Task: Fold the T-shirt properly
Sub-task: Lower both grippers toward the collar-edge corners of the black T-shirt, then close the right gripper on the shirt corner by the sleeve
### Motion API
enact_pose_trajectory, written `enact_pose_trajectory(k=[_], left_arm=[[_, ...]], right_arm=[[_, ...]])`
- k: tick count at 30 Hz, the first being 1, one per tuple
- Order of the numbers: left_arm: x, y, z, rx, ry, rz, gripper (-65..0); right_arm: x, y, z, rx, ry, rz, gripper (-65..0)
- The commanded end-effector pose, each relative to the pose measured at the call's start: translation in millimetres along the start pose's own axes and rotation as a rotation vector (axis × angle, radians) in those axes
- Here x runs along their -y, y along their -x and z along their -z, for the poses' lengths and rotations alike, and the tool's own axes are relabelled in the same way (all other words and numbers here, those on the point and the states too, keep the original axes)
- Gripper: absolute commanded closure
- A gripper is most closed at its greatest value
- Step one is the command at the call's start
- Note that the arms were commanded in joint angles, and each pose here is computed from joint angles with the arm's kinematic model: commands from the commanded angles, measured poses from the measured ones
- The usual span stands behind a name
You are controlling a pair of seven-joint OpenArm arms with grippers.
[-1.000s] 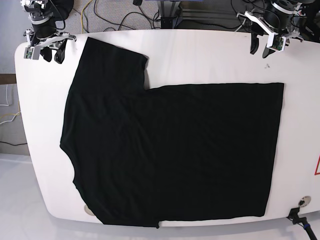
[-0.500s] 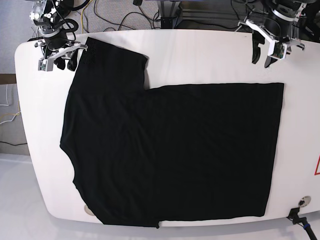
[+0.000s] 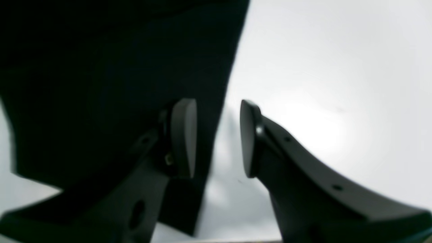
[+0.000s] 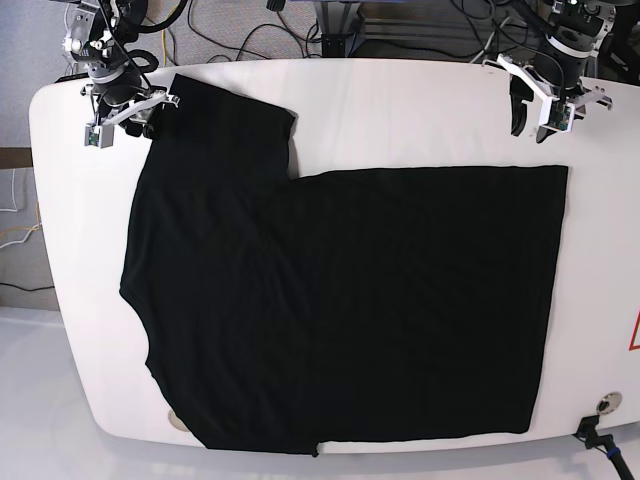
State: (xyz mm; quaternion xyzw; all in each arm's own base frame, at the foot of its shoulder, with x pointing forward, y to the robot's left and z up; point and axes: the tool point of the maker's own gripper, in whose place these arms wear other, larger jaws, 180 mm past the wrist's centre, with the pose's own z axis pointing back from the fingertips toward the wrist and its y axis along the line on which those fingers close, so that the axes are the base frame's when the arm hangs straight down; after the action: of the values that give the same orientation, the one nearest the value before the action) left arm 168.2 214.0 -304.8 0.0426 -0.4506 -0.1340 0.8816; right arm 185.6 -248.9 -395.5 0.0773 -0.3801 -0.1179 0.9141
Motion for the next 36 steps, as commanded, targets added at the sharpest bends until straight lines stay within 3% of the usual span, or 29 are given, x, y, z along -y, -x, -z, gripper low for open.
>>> enact_pose_trajectory(k=[1,7,16,20,28,36], left_arm=[[-2.0,-7.1,-2.8,0.025,-0.007,0.009,-19.8],[-2.8,-7.1,-2.3,0.024,-0.007,0.009,-19.8],[-2.4,-7.3,-1.6,0.024,-0.004,0.008,-19.8],[-2.1,-9.6,-1.6,0.028,-0.003,0.024,-19.9],[-3.2,-8.9,0.5,0.026,-0.007,0.023,-20.1],[-3.8,-10.9,2.0,0.035,-0.007,0.023,-20.2]], right_arm=[[-7.5,-10.5,-1.8,0.030,-0.057,0.012,-20.6],[-18.2,-1.7,10.5,0.002,-0.134,0.107,-20.6],[-49.6,10.2,20.2,-0.037,-0.237,0.134,-20.4],[-47.6,23.5,15.6,-0.098,-0.227,0.140,-21.5],[-56.7,4.7,-0.4,-0.073,-0.250,0.091,-21.3],[-54.4,3.7,-0.7,-0.064,-0.251,0.110,-21.6]])
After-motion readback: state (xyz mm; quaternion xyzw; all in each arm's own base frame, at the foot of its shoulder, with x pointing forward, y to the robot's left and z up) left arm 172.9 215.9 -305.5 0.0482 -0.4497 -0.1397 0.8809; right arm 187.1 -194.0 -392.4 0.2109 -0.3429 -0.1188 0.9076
